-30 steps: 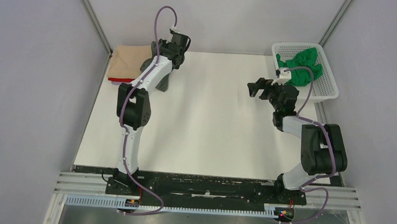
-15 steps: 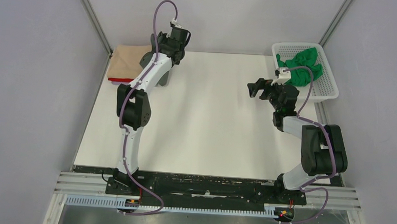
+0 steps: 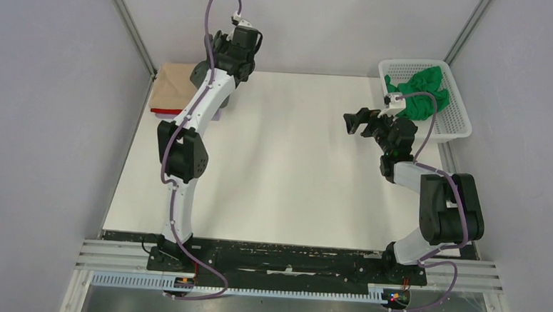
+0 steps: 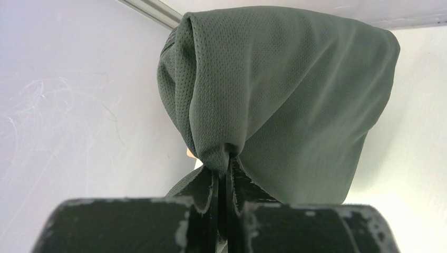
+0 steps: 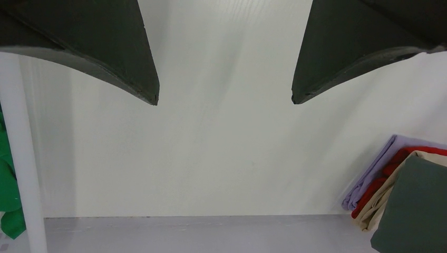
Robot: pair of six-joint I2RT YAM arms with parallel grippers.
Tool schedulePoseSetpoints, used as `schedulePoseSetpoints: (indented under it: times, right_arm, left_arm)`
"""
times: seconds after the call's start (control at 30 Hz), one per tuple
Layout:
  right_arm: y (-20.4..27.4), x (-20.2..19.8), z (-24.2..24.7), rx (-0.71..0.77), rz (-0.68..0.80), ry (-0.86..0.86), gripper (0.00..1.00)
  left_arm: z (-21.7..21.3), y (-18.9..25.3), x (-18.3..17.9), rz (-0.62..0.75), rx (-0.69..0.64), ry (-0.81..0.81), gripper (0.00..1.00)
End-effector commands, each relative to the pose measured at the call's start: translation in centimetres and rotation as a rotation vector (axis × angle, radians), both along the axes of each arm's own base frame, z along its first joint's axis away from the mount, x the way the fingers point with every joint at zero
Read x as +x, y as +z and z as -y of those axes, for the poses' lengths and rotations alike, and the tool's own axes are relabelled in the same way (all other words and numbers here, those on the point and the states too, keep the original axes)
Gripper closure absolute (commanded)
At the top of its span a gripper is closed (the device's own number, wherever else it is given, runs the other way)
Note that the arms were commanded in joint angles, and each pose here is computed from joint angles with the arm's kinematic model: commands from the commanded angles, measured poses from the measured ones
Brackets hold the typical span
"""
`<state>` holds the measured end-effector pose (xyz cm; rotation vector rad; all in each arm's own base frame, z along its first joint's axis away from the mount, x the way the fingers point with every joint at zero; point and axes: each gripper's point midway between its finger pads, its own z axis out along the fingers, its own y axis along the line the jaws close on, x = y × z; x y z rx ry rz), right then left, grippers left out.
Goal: Fold and stack the t-shirts
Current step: Put the neatly folded tshirt into the corner of the board with the left arm
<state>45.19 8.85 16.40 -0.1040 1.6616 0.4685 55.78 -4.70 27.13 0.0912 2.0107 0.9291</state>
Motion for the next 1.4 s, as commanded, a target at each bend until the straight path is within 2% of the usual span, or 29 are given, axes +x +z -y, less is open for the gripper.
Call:
schedulePoseSetpoints:
  times: [0.0,0.3,0.47,0.7,1.07,1.37]
  right_arm:
    - [2.4,0.2,-0.5,0.022,0.079,0.021,0.02]
    - [1.9,0.4,-0.5,0.018,0.059,0.021,0.02]
    - [1.6,0.7,-0.3,0.009,0.041,0.01,0.02]
    - [1.2,1.0,0.2,-0.013,0.015,-0.014,0.02]
    - [1.1,1.3,0.5,-0.02,-0.019,-0.033,0.02]
    - [1.7,1.5,0.4,0.0,-0.014,-0.044,0.02]
  left_arm:
    - [-1.1,6.4,-1.5,0.129,-0.014,0.034,0.98]
    - [-4.1,2.3,-0.1,0.07,-0.05,0.07,0.98]
    - [-7.8,-0.4,1.2,0.047,-0.037,0.132,0.98]
    - [-11.1,-3.6,3.6,0.017,-0.025,0.124,0.98]
    - [-14.3,-6.2,6.7,0.06,-0.062,0.1,0.98]
    - [-17.2,-7.9,7.4,0.082,-0.078,0.152,0.97]
